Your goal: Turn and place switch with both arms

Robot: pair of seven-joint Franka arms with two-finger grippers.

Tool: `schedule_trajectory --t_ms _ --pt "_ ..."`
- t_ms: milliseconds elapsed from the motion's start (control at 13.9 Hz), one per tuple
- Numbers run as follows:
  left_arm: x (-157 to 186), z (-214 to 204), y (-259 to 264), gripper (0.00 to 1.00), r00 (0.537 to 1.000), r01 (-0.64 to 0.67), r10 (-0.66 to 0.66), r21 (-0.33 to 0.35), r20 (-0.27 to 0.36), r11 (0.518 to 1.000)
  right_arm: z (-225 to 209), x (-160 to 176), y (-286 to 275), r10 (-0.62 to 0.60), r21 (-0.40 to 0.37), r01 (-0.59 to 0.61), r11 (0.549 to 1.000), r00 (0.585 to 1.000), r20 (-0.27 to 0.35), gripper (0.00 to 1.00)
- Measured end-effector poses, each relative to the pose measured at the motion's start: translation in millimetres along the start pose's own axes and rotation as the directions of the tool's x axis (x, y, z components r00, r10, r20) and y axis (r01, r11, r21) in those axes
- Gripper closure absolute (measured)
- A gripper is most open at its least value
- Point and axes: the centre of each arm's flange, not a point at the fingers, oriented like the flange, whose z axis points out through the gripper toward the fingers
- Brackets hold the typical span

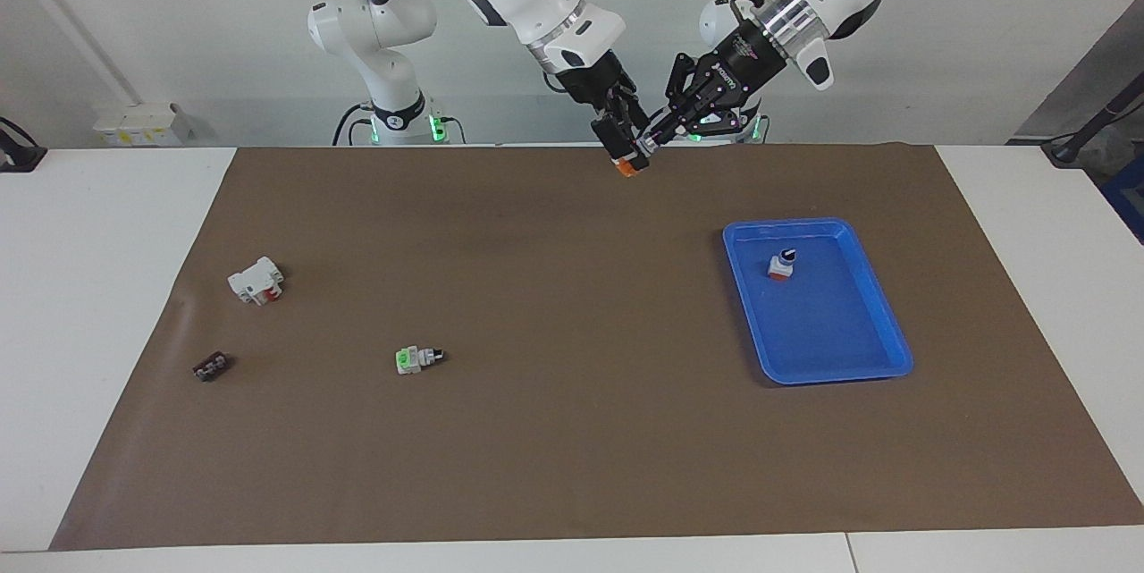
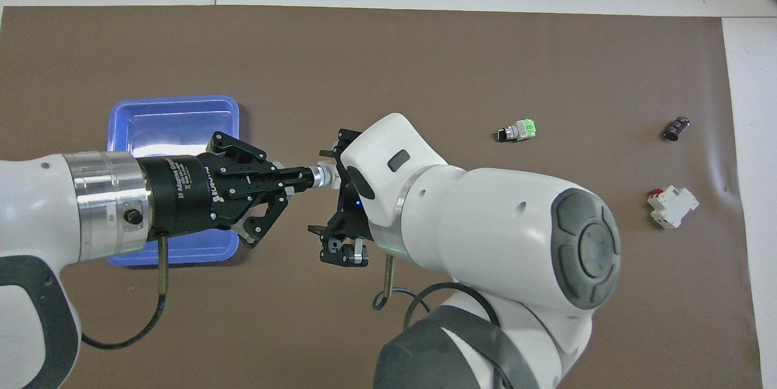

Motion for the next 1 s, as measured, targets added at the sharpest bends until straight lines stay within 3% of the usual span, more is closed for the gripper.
schedule_trajectory --t_ms 359,645,861,1004 --pt "17.4 9.5 5.9 0.9 0.994 -0.071 0.069 -0.02 -0.085 0.997 -0.6 -0.5 0.9 0.001 -0.001 -0.001 1.0 1.0 0.0 0.0" --pt "52.4 13.7 18.9 0.9 0.965 -0.193 0.184 -0.028 -0.188 0.981 -0.6 -2.2 1.6 0.004 0.004 -0.004 1.0 1.0 0.005 0.0" --pt "91.5 3.0 37.1 0.9 0.919 -0.314 0.297 -0.024 -0.258 0.949 -6.5 -18.9 17.1 0.041 0.005 -0.041 0.999 0.999 0.026 0.0" --pt "113.9 1.7 47.8 0.9 0.855 -0.413 0.392 0.011 -0.341 0.91 -20.4 -47.3 45.0 0.099 -0.019 -0.099 0.995 0.994 0.044 0.0"
